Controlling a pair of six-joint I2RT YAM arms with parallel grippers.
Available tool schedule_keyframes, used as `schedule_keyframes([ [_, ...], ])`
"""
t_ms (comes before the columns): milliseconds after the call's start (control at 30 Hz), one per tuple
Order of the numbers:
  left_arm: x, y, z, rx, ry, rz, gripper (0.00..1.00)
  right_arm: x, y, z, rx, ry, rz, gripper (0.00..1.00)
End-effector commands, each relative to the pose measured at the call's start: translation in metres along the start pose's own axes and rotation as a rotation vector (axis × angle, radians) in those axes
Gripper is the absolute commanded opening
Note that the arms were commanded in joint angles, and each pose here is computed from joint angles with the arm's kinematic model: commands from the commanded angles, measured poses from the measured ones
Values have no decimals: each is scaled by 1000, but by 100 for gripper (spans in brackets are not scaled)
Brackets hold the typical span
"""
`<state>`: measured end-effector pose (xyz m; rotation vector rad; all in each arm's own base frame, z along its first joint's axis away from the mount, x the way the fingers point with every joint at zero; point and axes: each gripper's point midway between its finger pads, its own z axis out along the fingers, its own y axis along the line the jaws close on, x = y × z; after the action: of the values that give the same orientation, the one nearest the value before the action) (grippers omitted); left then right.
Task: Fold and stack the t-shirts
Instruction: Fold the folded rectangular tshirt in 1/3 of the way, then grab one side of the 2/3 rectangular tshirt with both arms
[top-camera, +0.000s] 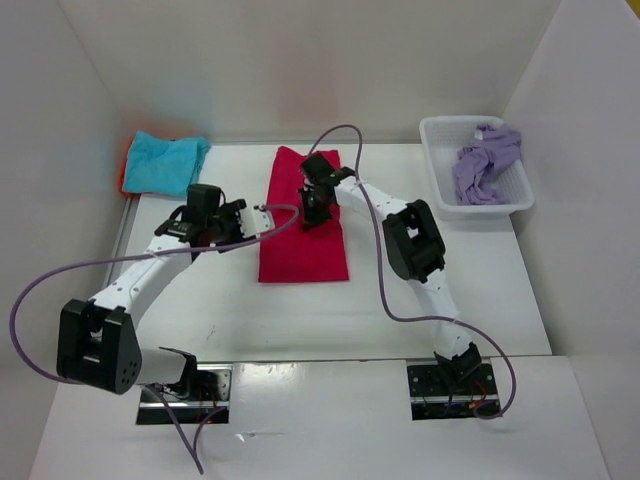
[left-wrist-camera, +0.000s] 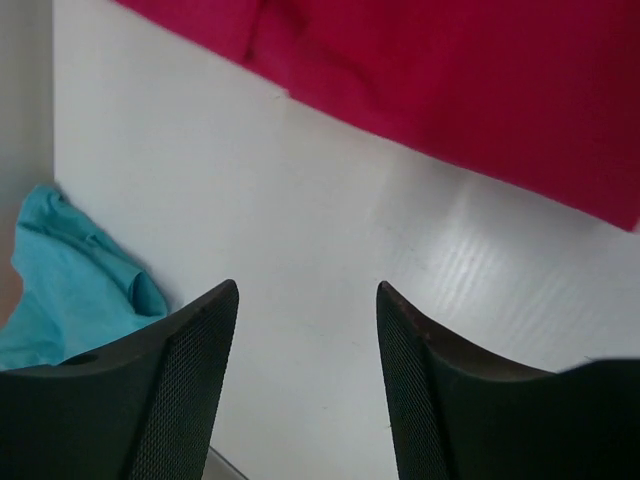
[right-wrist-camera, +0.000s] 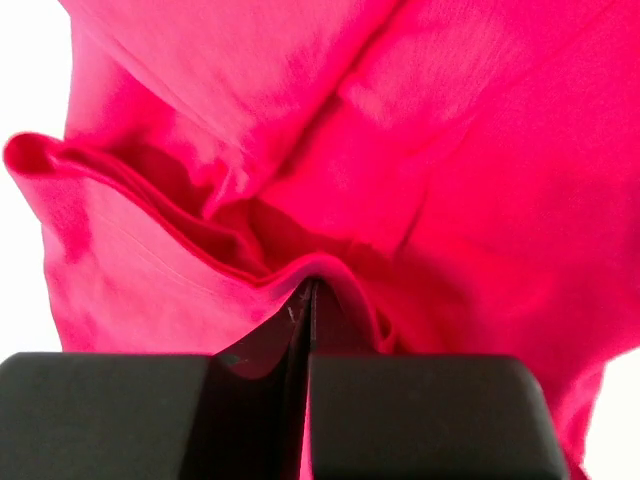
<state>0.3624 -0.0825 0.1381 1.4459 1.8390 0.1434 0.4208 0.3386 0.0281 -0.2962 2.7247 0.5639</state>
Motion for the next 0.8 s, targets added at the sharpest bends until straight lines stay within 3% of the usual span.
schedule_keyframes([
  [0, -14, -49, -7, 158, -65, 97, 65, -35, -14, -17, 130, -80, -29, 0],
  [100, -17, -79, -7, 236, -79, 240, 73, -57, -9, -45, 159, -140, -44, 4],
  [200, -16, -114, -3, 346, -110, 399, 85, -71, 2, -90, 153, -222, -58, 27],
  [233, -17, -120, -2, 361, -117, 434, 87, -62, -2, -93, 159, -209, -57, 46],
  [300, -23, -130, 5, 376, -141, 491, 88, -65, 1, -128, 146, -273, -24, 56],
  [567, -14, -147, 24, 428, -121, 573, 89, 29, -42, -130, 129, -160, 121, 55],
  [600, -9, -150, 28, 442, -105, 571, 89, 53, -45, -122, 115, -108, 151, 57],
  [767, -4, -154, 41, 447, -83, 582, 89, 86, -50, -120, 76, -72, 221, 66],
])
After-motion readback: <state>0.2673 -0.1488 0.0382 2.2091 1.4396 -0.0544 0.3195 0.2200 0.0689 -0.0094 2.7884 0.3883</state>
